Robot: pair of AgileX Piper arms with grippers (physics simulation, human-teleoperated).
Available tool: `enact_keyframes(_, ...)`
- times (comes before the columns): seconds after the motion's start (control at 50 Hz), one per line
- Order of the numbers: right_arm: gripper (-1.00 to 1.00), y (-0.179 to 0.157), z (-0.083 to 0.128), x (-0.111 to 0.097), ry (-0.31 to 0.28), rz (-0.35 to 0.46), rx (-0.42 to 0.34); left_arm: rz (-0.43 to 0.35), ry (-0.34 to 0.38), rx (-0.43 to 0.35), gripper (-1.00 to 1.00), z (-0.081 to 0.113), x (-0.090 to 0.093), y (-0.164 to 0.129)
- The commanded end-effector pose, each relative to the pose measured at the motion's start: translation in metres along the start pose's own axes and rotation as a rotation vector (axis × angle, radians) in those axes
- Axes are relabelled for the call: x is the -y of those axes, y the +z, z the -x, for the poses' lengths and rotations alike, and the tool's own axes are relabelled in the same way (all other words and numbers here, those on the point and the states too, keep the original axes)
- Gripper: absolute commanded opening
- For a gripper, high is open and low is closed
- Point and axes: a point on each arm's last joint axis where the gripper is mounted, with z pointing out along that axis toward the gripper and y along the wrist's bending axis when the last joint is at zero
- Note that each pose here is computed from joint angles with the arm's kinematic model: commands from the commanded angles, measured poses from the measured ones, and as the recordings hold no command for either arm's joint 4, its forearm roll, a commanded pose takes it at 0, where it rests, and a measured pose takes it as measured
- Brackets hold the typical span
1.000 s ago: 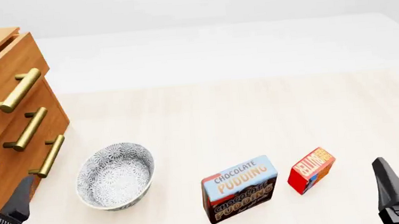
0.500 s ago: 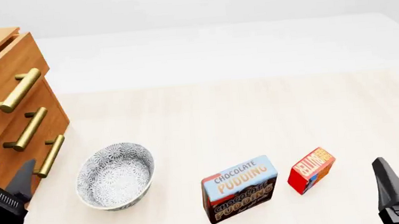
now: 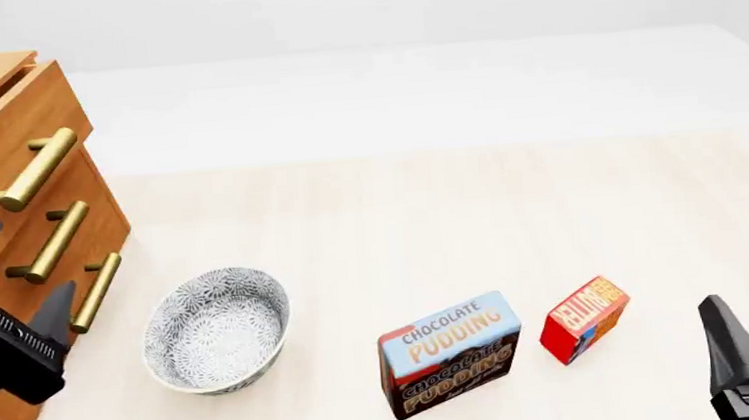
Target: Put the butter at the back in the top drawer of the cabinet and close it.
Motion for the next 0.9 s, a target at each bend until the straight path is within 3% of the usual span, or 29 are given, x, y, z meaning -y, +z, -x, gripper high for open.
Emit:
enact_keyframes(0.02, 1.00, 0.000, 0.000, 0.000, 0.000, 0.000, 0.000, 0.007, 0.007, -0.004, 1.00, 0.001, -0.006, 0.008)
enact_keyframes(0.14, 1.00, 0.000, 0.000, 0.000, 0.000, 0.000, 0.000, 0.023, -0.009, -0.009, 1.00, 0.003, -0.013, 0.011)
enact_keyframes(0.9, 1.00, 0.000, 0.000, 0.000, 0.000, 0.000, 0.000, 0.021, -0.014, -0.043, 1.00, -0.002, -0.016, 0.033)
